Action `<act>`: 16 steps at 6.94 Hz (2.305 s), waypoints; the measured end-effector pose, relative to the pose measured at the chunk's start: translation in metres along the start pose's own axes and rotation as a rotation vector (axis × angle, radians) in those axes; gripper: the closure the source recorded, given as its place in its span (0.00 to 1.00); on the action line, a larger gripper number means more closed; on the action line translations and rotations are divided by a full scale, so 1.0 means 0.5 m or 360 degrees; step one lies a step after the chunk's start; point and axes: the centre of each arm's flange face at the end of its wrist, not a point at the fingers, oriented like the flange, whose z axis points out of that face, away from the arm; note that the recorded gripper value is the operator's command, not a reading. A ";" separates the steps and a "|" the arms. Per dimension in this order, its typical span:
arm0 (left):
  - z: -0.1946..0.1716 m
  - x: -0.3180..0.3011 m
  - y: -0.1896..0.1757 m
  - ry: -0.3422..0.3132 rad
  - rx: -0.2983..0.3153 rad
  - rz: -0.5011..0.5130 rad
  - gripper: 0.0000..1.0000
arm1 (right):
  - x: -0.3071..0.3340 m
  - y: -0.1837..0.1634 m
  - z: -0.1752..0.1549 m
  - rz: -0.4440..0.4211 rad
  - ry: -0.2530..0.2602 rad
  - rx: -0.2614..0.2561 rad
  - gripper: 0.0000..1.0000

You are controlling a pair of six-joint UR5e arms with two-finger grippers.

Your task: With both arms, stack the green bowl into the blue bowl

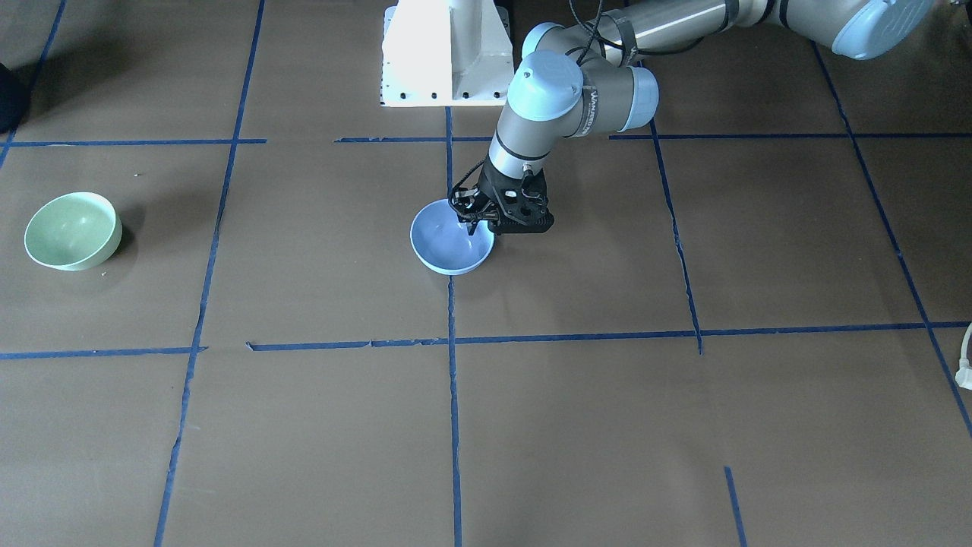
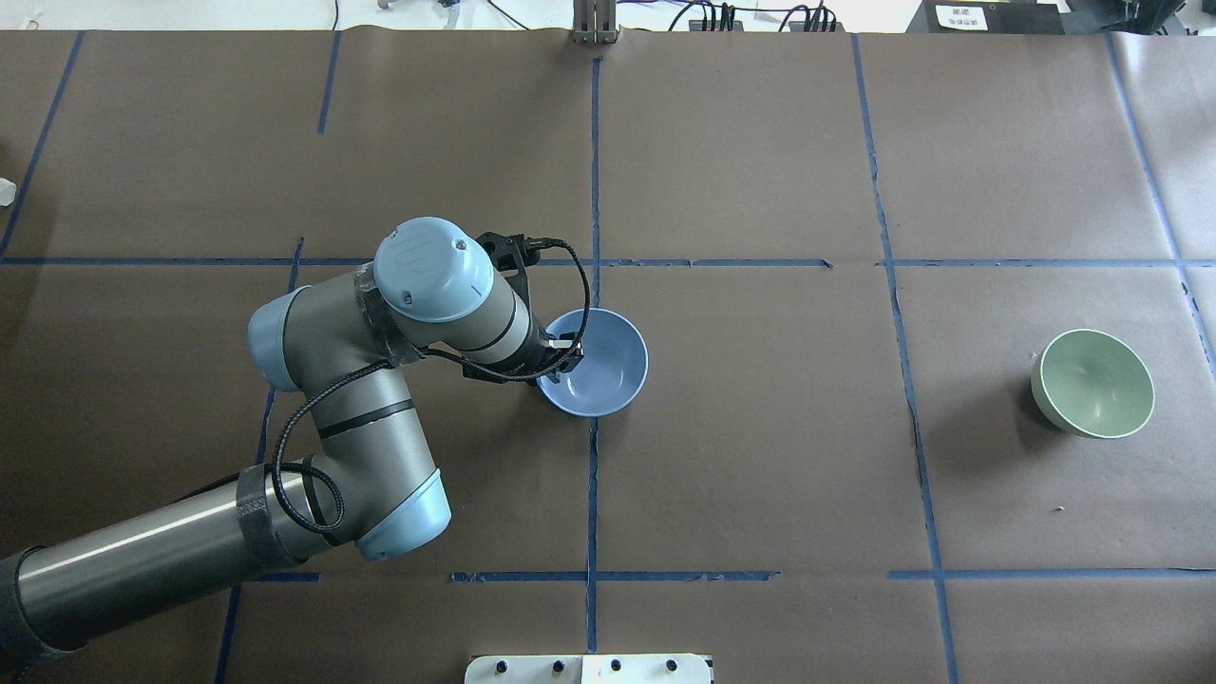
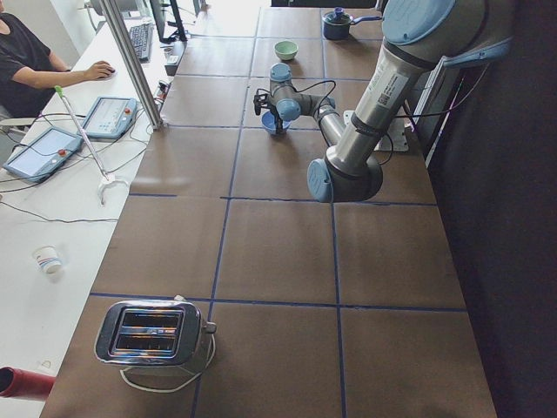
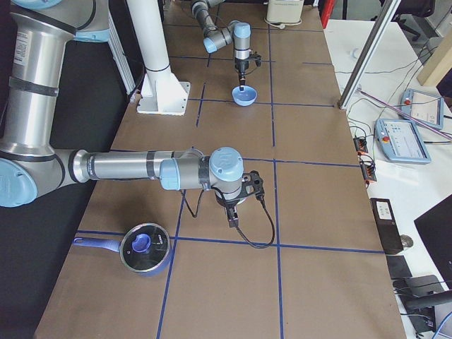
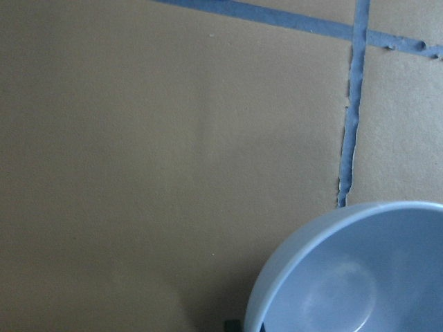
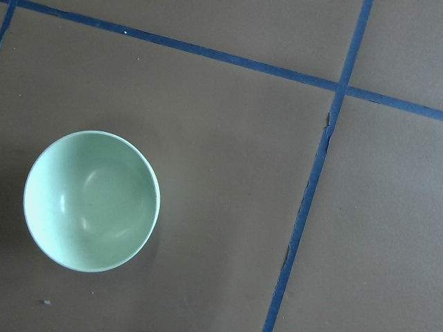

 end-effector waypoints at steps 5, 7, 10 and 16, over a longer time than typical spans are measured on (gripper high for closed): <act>-0.220 -0.265 -0.145 0.0062 -0.0068 -0.0125 0.00 | -0.133 -0.059 0.130 0.0237 0.0085 0.0043 0.04; -0.233 -0.297 -0.152 0.0052 -0.0058 -0.0122 0.00 | -0.156 -0.060 0.206 0.0416 0.0056 0.0073 0.04; -0.227 -0.297 -0.152 0.0046 -0.0057 -0.0121 0.00 | -0.163 -0.040 0.299 0.0506 0.0006 0.0051 0.44; -0.244 -0.288 -0.147 0.0072 -0.0046 -0.0111 0.00 | -0.201 -0.055 0.366 0.0517 0.0039 0.0003 1.00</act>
